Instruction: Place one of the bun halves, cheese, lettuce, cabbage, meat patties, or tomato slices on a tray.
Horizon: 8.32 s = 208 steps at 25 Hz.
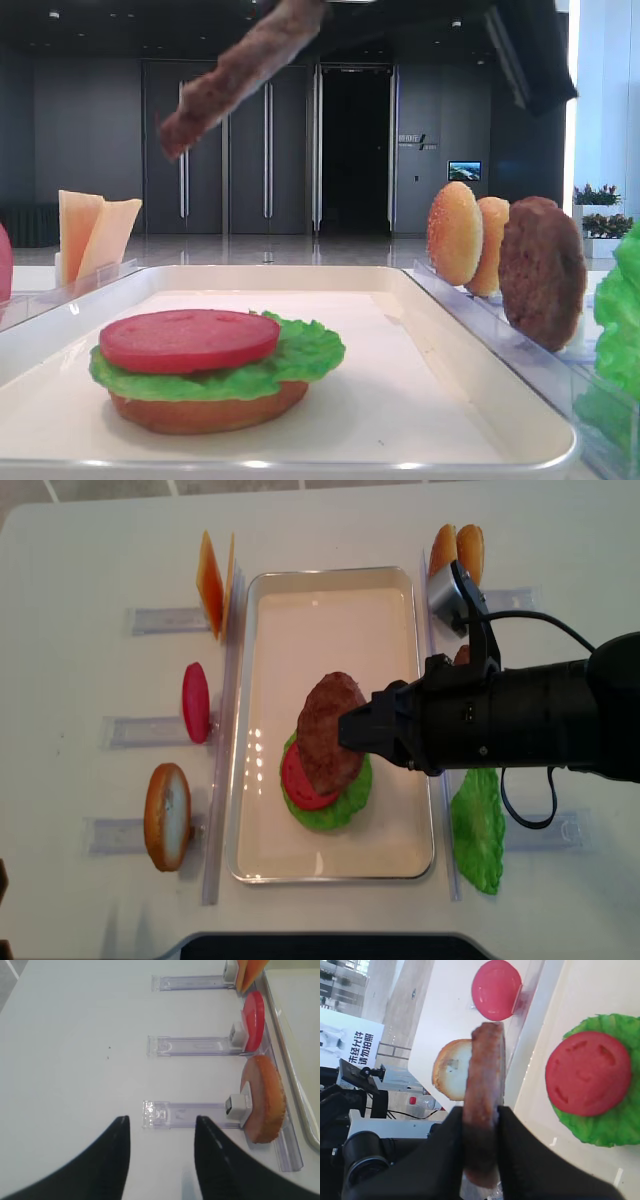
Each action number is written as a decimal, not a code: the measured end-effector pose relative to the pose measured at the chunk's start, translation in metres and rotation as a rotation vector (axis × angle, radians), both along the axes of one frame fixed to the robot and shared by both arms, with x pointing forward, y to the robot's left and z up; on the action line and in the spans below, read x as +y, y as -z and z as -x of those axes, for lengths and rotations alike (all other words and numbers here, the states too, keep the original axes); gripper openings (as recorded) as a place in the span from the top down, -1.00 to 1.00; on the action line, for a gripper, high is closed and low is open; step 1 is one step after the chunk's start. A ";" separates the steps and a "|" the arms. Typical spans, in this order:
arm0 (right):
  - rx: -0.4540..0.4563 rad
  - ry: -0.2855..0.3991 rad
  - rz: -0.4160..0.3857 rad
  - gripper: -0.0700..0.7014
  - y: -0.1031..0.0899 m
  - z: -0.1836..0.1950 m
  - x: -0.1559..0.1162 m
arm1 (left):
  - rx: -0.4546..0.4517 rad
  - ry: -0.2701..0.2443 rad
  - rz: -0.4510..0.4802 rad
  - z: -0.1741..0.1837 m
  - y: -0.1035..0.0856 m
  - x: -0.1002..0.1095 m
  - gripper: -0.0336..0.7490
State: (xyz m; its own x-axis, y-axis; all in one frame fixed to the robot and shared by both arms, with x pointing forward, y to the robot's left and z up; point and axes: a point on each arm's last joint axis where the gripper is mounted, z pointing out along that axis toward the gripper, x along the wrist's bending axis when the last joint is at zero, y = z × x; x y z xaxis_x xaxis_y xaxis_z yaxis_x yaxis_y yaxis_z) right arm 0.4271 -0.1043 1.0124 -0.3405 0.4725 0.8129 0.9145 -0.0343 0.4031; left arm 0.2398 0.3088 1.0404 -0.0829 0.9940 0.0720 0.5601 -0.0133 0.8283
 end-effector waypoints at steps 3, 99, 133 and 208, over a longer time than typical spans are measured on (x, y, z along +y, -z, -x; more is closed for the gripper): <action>0.018 0.007 0.008 0.38 0.012 -0.007 0.004 | 0.000 0.000 0.000 0.000 0.000 0.000 0.08; 0.051 -0.049 0.108 0.39 0.053 -0.024 0.043 | 0.000 0.000 0.000 0.000 0.000 0.000 0.08; -0.002 -0.012 0.170 0.08 0.057 -0.028 0.040 | 0.000 0.000 0.000 0.000 0.000 0.000 0.08; -0.075 0.505 0.937 0.08 -0.068 0.027 -0.190 | 0.000 0.000 0.000 0.000 0.000 0.000 0.08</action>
State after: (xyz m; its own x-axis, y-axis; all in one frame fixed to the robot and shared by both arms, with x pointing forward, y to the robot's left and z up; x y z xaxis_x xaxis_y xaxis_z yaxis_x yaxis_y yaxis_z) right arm 0.3999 -0.2945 1.0802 0.0354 0.9987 0.0371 0.8526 -0.0496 0.5202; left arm 0.2398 0.3088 1.0404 -0.0829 0.9940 0.0720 0.5601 -0.0133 0.8283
